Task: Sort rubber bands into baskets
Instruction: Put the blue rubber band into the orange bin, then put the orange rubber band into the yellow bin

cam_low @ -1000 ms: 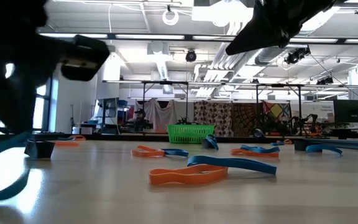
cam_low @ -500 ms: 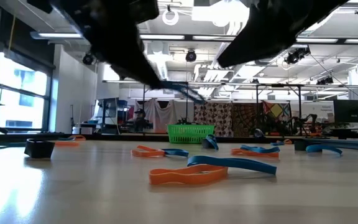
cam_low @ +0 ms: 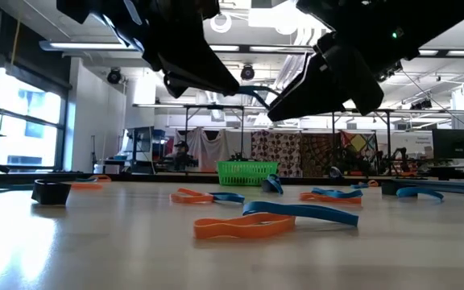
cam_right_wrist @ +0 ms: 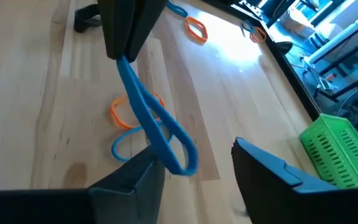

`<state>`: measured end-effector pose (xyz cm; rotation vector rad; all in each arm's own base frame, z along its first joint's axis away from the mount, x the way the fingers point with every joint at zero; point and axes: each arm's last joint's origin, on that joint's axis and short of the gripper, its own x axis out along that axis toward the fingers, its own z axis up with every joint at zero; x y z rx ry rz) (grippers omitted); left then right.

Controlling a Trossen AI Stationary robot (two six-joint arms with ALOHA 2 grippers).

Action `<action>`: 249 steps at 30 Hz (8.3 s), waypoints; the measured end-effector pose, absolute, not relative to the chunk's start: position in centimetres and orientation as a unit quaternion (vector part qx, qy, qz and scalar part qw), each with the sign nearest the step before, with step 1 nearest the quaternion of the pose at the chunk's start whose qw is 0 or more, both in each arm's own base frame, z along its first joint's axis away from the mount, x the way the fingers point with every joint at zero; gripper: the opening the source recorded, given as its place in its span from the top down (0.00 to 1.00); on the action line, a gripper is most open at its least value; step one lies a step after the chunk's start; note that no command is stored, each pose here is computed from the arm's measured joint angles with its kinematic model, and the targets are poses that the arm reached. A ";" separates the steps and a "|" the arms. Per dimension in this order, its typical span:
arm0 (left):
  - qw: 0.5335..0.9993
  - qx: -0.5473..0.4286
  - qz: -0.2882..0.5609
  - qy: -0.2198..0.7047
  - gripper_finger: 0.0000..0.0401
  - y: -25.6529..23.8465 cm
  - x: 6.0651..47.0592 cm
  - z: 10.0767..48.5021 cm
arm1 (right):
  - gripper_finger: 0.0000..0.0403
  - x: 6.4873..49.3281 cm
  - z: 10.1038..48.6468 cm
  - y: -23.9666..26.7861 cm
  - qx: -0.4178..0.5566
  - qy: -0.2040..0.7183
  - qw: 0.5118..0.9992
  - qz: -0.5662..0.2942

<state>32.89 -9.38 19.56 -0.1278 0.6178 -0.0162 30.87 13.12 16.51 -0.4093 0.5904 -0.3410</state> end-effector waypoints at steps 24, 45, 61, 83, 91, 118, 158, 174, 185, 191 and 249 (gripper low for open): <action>0.988 -0.052 -0.021 0.144 0.81 -8.6 32.4 19.0 | 0.99 29.9 18.9 13.6 -0.155 0.275 0.942 -0.114; 0.998 -0.063 -0.022 -0.002 0.70 -7.0 28.2 16.8 | 1.00 18.1 22.8 15.4 0.120 0.477 0.866 -0.090; 0.997 -0.075 -0.005 -0.005 0.70 -6.4 27.5 16.3 | 1.00 11.4 22.1 19.0 0.306 0.615 0.708 -0.165; 0.997 -0.073 -0.018 0.000 0.70 -6.5 27.5 16.2 | 1.00 10.8 18.4 23.1 0.331 0.674 0.634 -0.185; 0.997 -0.077 -0.020 0.001 0.70 -6.5 27.5 16.2 | 0.78 11.5 18.4 22.8 0.340 0.688 0.612 -0.190; 0.997 -0.074 -0.019 0.014 0.70 -6.5 27.5 15.9 | 0.65 17.7 23.9 16.5 0.158 0.585 0.747 -0.273; 0.996 -0.084 -0.018 0.028 0.70 -6.5 27.5 15.6 | 1.00 22.2 16.0 7.7 0.133 0.663 0.733 -0.076; 0.996 -0.082 -0.017 0.037 0.70 -6.5 27.4 15.5 | 0.78 21.5 16.7 9.5 0.069 0.667 0.739 -0.060; 0.996 -0.082 -0.018 0.037 0.70 -6.6 27.4 15.5 | 0.77 20.0 14.0 8.9 0.075 0.682 0.726 -0.055; 0.996 -0.083 -0.017 0.036 0.70 -6.5 27.5 15.5 | 0.93 20.1 14.0 8.9 0.074 0.679 0.728 -0.055; 0.981 -0.128 0.055 0.134 0.54 -7.2 34.7 18.5 | 1.00 28.0 21.2 10.7 -0.096 0.242 0.952 -0.163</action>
